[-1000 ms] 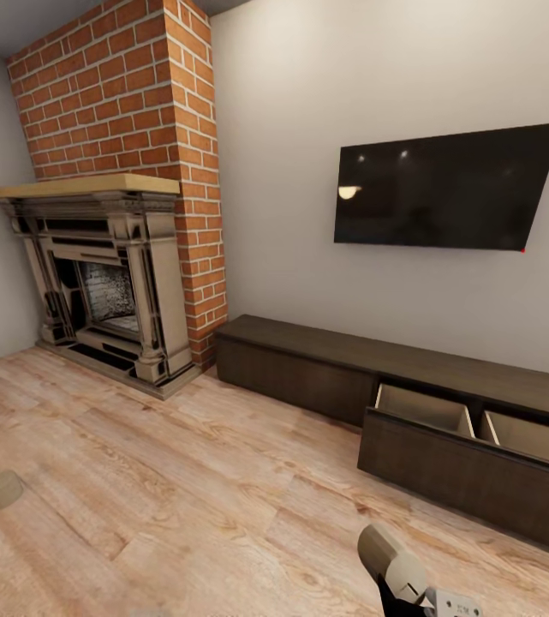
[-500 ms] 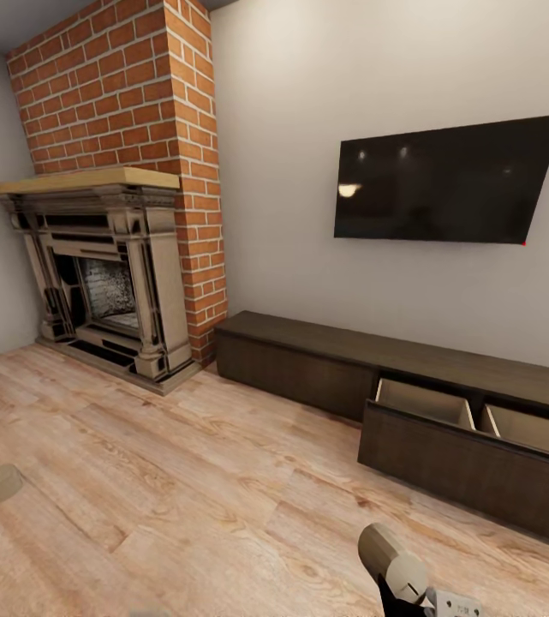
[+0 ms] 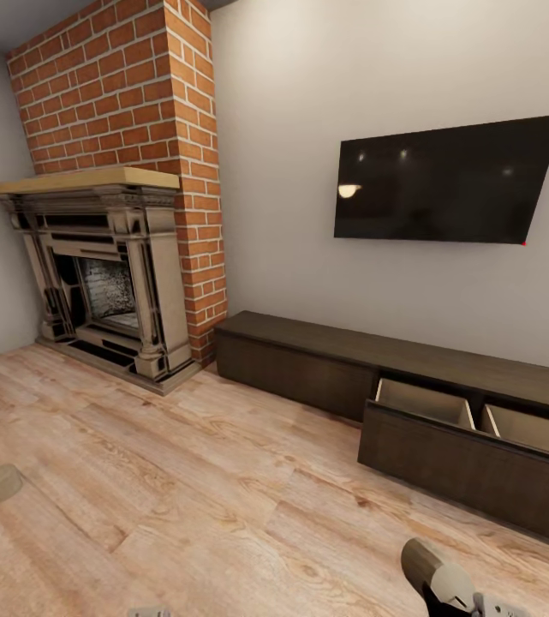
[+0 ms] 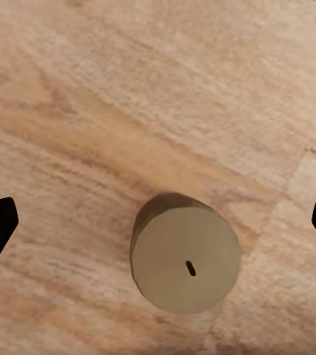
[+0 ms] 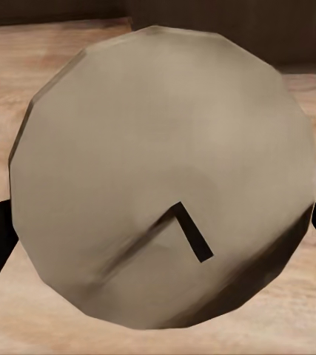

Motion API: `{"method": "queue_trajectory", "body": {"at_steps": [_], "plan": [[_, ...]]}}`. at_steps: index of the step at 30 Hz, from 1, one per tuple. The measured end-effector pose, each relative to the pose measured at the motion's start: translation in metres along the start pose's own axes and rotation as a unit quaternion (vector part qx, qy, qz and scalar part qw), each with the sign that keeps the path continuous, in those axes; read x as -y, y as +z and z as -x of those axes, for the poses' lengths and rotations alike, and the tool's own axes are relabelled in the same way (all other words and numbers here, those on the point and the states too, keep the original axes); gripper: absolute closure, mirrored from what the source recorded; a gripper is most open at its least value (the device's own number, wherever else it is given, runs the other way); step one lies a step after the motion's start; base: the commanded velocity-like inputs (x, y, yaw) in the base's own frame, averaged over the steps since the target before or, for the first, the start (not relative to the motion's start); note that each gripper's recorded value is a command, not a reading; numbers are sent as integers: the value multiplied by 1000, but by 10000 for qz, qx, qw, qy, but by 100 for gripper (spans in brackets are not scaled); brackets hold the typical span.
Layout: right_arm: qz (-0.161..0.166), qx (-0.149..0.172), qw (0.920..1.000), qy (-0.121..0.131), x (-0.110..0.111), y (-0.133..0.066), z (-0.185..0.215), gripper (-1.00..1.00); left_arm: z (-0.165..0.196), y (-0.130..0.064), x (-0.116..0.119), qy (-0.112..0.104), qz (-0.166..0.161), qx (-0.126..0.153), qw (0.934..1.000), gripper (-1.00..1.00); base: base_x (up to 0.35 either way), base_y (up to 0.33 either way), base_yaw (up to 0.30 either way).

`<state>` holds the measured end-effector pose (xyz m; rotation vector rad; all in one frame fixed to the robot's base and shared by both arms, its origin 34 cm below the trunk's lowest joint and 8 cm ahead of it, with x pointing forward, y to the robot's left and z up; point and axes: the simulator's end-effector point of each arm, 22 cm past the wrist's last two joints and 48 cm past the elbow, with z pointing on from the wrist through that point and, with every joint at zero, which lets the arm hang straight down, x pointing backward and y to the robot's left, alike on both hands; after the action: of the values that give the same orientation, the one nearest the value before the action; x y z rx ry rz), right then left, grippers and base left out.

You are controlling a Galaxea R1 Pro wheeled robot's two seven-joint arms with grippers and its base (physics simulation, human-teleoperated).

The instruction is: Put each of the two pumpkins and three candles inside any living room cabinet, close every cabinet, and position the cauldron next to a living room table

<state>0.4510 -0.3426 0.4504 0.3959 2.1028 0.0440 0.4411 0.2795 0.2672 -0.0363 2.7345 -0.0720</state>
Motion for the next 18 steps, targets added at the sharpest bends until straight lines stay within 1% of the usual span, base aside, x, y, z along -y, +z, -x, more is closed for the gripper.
{"method": "queue_trajectory", "body": {"at_steps": [4,7,9,11,14,16,18], "plan": [[-37,16,10000,-55,6,2,5,100,0,0,0,1,3,0,10000,-100,0,0,0],[-70,-56,9999,-105,12,2,5,100,0,0,0,3,4,0,10000,-100,0,0,0],[-106,-92,9997,-182,22,2,7,100,0,0,0,3,5,2,10000,-100,0,0,0],[-166,-101,9993,-317,36,2,12,100,0,0,0,0,5,5,10000,-100,0,0,0],[-207,-76,9991,-361,51,1,18,100,0,0,0,2,9,7,10000,-100,0,0,0],[306,200,9993,-109,73,-11,43,100,-1,0,0,0,11,7,10000,-100,0,0,0],[544,334,9980,-15,81,-20,53,100,-1,0,0,2,11,7,10000,-100,0,0,0]]}}
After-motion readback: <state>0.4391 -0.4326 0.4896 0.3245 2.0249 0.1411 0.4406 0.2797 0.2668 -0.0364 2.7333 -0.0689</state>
